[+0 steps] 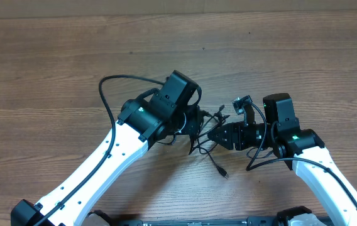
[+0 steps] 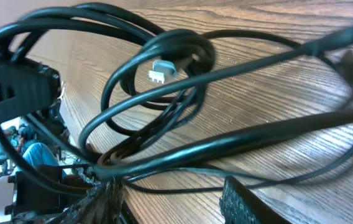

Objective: Untangle cables

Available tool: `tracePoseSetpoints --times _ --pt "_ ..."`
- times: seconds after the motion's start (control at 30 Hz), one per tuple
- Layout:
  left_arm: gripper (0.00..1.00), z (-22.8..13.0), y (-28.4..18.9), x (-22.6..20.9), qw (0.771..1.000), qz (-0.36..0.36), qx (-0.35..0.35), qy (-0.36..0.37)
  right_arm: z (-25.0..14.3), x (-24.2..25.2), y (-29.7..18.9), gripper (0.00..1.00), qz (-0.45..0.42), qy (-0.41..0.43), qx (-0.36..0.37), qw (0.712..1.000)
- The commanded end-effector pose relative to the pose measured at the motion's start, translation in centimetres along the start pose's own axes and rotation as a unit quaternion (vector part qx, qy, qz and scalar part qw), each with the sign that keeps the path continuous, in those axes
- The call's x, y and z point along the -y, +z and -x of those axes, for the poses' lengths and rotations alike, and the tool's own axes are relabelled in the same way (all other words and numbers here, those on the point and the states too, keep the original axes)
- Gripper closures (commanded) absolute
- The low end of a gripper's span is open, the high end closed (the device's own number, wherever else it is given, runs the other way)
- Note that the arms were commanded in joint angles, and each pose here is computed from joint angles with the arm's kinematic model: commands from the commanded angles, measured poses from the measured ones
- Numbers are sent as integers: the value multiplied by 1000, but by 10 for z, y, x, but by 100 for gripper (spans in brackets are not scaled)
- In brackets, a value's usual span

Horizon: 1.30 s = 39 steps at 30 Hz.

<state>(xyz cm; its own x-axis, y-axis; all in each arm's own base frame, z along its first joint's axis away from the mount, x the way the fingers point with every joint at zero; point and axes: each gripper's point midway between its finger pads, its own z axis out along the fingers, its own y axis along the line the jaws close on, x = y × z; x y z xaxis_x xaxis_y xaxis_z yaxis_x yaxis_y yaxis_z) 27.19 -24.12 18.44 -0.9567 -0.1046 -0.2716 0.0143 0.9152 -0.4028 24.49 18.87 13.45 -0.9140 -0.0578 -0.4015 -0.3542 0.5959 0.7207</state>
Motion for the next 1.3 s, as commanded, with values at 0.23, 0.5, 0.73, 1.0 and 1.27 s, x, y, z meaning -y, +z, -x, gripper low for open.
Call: tracePoseSetpoints --times 0.23,0.5,0.73,1.0,1.27 --pt "95 14 -9 -51 956 115 87 -255 4 -4 -2 49 5 6 2 1000" --pt "95 12 -25 -91 939 215 128 -238 4 -4 -2 48 4 6 2 1000" --pt "88 10 -31 -103 932 246 135 -230 4 -4 -2 47 4 6 2 1000" --pt "28 10 -31 -103 932 246 134 -228 3 -4 -2 47 4 8 0 1000" --pt "8 5 -33 -107 931 257 126 -224 3 -4 -2 46 4 8 0 1000"
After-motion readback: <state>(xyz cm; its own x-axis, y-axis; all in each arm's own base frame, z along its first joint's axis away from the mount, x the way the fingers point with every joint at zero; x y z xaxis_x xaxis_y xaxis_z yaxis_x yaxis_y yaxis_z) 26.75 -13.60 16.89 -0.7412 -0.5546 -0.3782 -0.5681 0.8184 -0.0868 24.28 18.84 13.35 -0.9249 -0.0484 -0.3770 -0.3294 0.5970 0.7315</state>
